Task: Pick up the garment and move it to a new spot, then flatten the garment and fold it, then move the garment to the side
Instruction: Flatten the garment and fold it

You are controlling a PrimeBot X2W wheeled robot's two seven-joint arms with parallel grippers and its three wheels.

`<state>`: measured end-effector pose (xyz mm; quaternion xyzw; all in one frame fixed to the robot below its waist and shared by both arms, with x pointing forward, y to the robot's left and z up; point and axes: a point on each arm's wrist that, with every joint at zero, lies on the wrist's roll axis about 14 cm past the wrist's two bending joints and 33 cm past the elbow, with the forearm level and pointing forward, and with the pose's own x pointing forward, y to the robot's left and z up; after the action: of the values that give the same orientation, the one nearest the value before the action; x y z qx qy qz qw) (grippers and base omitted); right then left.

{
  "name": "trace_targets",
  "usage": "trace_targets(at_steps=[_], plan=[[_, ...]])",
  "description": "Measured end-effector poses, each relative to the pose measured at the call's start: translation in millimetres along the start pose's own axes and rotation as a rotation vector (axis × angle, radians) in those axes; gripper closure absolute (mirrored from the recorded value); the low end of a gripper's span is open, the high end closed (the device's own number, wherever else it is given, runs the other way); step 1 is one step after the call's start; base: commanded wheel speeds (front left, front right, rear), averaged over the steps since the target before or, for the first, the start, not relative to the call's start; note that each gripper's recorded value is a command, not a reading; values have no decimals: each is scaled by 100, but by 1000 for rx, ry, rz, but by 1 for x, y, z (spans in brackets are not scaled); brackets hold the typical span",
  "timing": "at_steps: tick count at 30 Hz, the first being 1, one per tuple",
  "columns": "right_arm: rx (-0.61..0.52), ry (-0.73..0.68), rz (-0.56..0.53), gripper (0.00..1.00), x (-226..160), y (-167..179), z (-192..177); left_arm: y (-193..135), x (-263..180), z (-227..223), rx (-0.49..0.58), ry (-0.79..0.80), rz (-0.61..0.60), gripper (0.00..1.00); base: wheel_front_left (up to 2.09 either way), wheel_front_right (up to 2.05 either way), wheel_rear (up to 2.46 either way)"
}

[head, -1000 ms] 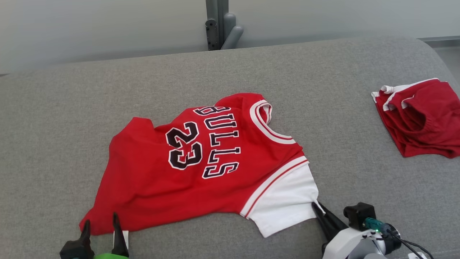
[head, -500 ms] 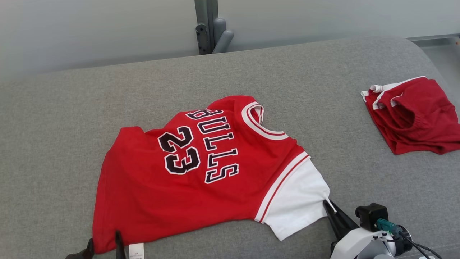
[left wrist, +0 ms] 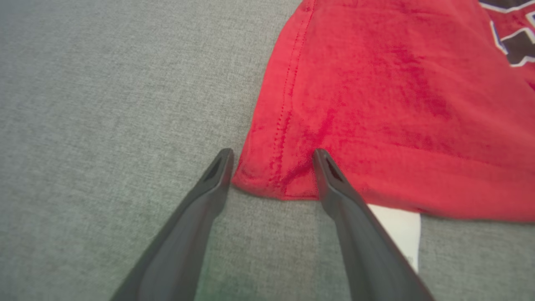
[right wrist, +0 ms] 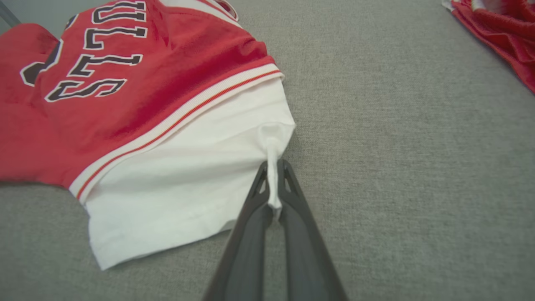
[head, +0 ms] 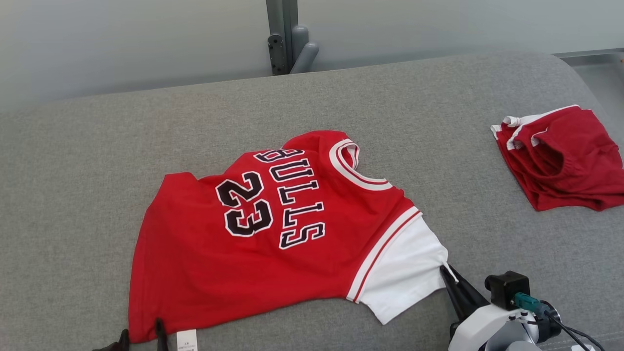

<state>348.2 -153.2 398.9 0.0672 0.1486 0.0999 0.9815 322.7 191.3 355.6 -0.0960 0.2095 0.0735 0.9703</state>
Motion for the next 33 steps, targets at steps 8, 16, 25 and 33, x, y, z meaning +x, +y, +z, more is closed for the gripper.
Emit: trace_targets(at_steps=[8, 16, 25, 33], plan=[[31, -103, 8, 100, 7, 4, 32, -17, 6, 45, 13, -141, -72, 100, 0, 0, 0], [47, -563, 97, 100, 11, 18, 196, -79, -4, 217, 44, -649, -291, 100, 0, 0, 0], [-103, -968, 222, 100, -41, 40, 349, -125, -49, 352, 265, -1022, -454, 100, 0, 0, 0], [-205, -985, 240, 100, -21, 36, 393, -136, -8, 388, 369, -928, -445, 100, 0, 0, 0]])
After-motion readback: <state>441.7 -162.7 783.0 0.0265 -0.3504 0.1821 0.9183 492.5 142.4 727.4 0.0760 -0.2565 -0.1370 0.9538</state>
